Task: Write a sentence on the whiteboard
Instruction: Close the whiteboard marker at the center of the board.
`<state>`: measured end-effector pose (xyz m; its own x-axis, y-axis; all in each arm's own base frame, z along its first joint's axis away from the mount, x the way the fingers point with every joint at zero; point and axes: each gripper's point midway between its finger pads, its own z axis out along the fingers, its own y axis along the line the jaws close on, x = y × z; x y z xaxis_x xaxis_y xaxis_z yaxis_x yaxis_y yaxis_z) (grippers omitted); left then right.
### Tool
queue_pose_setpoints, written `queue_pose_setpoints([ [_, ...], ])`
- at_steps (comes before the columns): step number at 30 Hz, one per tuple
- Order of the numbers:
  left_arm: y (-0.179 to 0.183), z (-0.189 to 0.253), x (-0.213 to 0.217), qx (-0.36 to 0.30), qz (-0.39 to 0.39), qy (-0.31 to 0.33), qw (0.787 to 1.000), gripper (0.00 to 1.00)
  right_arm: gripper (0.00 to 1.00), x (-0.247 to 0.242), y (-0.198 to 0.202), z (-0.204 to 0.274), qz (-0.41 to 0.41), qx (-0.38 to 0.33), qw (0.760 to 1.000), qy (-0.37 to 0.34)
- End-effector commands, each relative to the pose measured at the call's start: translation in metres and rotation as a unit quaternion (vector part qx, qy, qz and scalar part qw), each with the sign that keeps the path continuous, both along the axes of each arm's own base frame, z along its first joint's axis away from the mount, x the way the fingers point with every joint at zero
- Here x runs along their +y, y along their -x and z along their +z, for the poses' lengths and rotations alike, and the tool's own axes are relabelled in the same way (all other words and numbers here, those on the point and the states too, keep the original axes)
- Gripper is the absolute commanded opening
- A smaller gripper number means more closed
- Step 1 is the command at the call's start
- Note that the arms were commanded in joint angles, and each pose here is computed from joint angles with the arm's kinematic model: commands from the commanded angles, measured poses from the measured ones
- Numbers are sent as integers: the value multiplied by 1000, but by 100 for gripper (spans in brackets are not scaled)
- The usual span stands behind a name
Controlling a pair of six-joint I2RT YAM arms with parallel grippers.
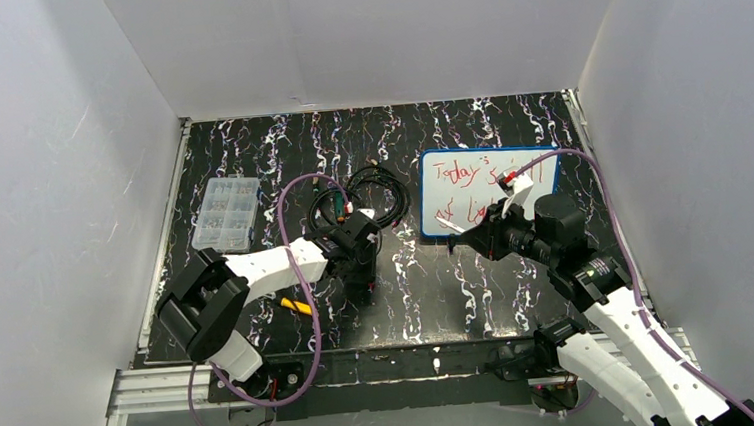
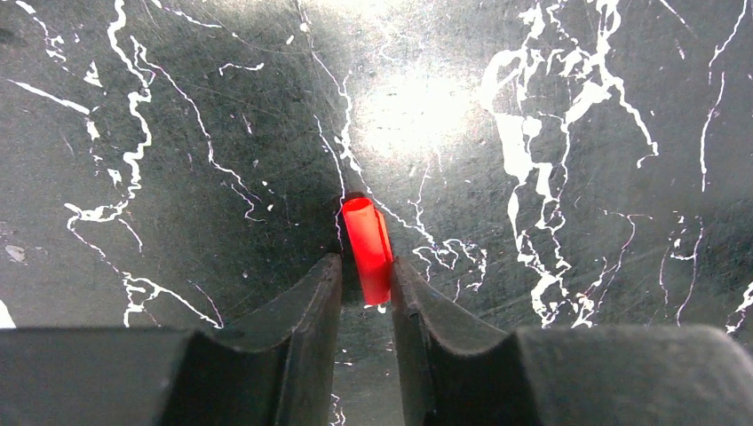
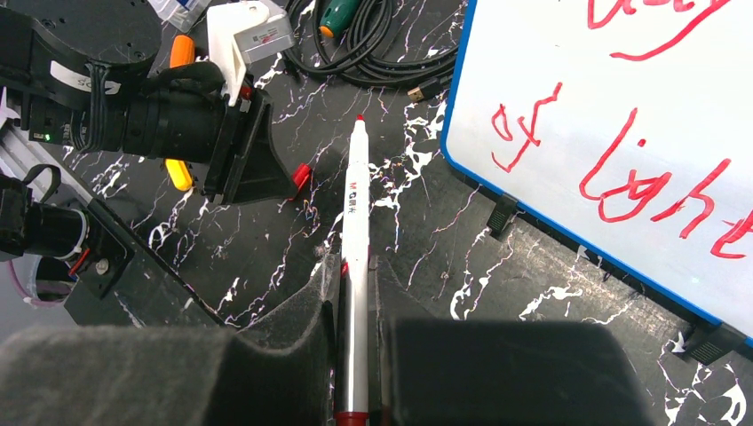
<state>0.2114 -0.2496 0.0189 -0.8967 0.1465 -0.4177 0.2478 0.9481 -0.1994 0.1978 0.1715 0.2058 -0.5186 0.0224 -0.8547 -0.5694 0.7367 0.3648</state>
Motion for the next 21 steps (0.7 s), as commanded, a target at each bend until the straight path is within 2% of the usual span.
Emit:
queue_pose_setpoints([
  [1, 31, -30, 49, 52, -5, -105, 993, 25, 1, 2, -4, 11, 3, -27, 1000, -11],
  [9, 32, -34, 48, 64, -22, -122, 990, 18, 1, 2, -5, 9, 3, -24, 1000, -9],
  [11, 34, -37, 47, 70, -28, -124, 989, 12, 1, 2, -5, 8, 3, -22, 1000, -9],
  [13, 34, -36, 52, 66, -26, -134, 988, 2, 1, 3, -5, 9, 4, -21, 1000, -8],
  [16, 26, -21, 58, 31, -31, -138, 989, 0, 1, 6, -3, 13, 15, -12, 1000, -8],
  [21, 16, 43, 40, -54, -110, -60, 991, 0, 1, 21, 10, 8, 77, 31, 997, -6],
])
